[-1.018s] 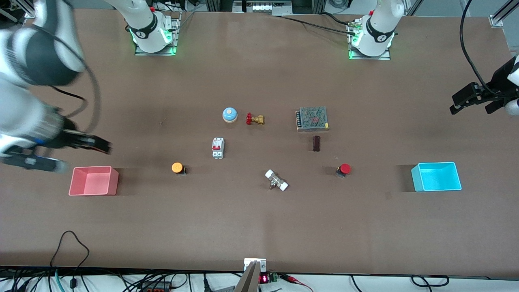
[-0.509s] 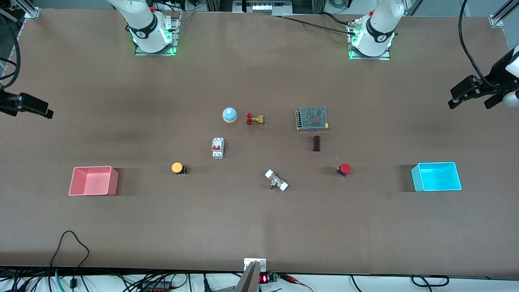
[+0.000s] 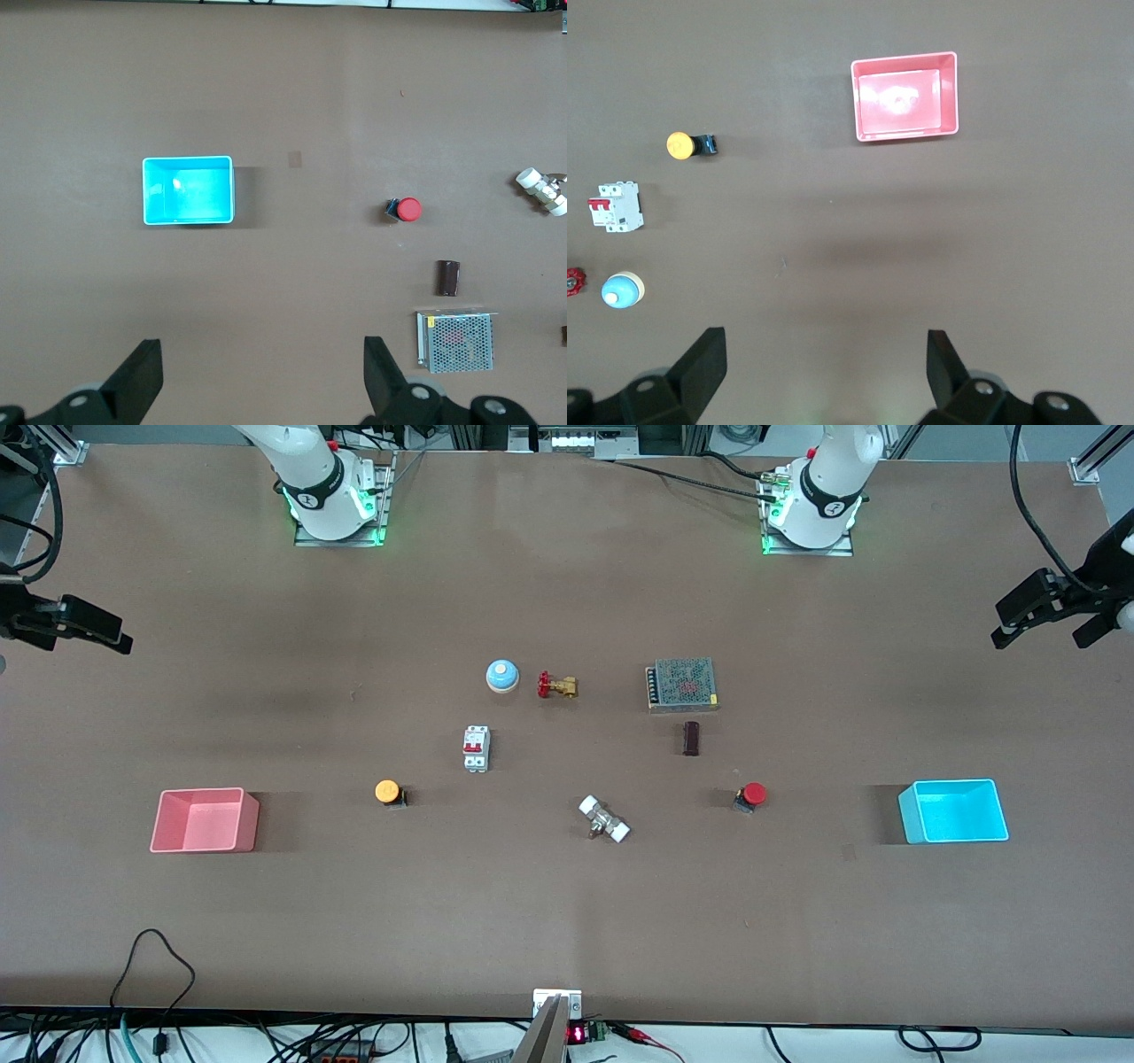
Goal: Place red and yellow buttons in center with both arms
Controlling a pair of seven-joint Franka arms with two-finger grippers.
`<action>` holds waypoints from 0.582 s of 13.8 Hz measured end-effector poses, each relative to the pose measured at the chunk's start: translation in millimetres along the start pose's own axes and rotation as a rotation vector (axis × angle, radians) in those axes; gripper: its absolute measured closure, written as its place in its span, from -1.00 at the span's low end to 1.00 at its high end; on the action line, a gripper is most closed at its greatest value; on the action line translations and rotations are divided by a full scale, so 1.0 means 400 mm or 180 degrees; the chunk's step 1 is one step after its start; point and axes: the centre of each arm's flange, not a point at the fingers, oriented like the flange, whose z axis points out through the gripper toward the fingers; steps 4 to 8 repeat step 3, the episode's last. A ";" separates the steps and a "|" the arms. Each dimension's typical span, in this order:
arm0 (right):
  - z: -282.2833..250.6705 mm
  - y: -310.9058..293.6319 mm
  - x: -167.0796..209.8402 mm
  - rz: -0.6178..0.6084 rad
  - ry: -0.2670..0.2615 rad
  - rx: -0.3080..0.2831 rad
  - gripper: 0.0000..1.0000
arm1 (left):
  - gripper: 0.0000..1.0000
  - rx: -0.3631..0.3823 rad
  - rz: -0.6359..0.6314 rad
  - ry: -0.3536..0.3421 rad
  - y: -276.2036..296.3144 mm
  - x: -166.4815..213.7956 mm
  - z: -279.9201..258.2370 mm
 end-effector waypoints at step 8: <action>-0.005 0.001 -0.010 -0.0001 0.0007 0.0005 -1.00 | -1.00 0.0002 -0.0008 -0.0001 -0.001 0.000 0.000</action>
